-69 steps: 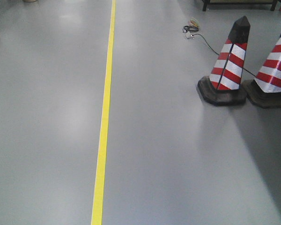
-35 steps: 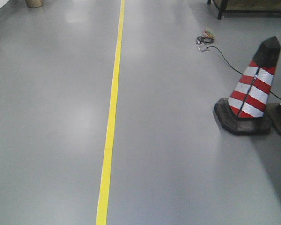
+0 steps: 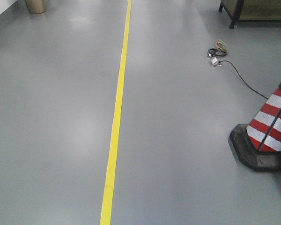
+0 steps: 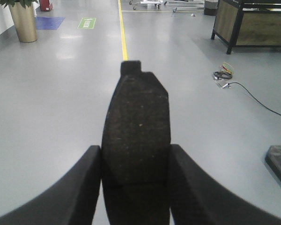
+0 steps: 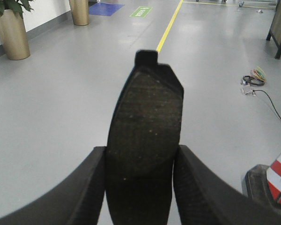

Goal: Move and align brake pads A on conveyor
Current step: 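Drive forward along the yellow floor line past the striped cones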

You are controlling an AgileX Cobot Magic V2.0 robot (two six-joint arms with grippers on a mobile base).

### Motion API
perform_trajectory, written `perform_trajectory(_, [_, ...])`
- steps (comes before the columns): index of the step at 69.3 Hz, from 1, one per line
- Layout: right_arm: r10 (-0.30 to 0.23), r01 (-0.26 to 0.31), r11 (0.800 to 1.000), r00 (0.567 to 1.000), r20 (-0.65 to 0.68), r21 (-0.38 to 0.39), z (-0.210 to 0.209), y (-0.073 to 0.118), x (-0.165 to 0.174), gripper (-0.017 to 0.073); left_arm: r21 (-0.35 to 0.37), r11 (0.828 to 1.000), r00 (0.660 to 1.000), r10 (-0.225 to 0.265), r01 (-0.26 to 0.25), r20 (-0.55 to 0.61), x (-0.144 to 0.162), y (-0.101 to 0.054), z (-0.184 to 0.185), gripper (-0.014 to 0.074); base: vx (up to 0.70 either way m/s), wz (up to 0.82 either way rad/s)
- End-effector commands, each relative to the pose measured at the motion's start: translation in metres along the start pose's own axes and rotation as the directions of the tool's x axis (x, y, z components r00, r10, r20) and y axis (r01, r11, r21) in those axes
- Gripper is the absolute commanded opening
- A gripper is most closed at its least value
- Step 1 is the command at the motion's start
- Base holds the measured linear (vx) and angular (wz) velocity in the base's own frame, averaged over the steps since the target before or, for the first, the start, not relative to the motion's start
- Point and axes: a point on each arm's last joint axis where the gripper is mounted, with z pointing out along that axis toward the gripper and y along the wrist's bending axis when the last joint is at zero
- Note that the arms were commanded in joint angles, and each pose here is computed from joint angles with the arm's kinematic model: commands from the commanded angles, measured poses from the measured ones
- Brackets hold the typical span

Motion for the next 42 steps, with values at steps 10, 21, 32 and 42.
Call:
perform_trajectory(10, [-0.011,0.01,1.0,0.992,0.123,0.01,-0.0037,-0.001,-0.0182,-0.0005,0.016,1.0,0.992,-0.013,0.011,0.122,-0.0184,-0.0019,-0.0035,-0.0006,0.54,-0.01])
perform_trajectory(21, [-0.011,0.01,1.0,0.992,0.123,0.01,-0.0037,-0.001,-0.0182,-0.0005,0.016,1.0,0.992,-0.013,0.011,0.122,-0.0184,-0.0019,-0.0035,-0.0006,0.52,-0.07])
perform_trajectory(32, [-0.011,0.01,1.0,0.992,0.123,0.01,-0.0037,-0.001,-0.0182,-0.0005,0.016,1.0,0.992,-0.013,0.011,0.122,-0.0184,-0.0019,-0.0035,-0.0006,0.48,-0.14])
perform_trajectory(42, [-0.011,0.01,1.0,0.992,0.123,0.01,-0.0037,-0.001,-0.0182,-0.0005,0.016,1.0,0.992,-0.013,0.011,0.122,-0.0184,-0.0019,-0.0035,-0.0006,0.43,-0.28])
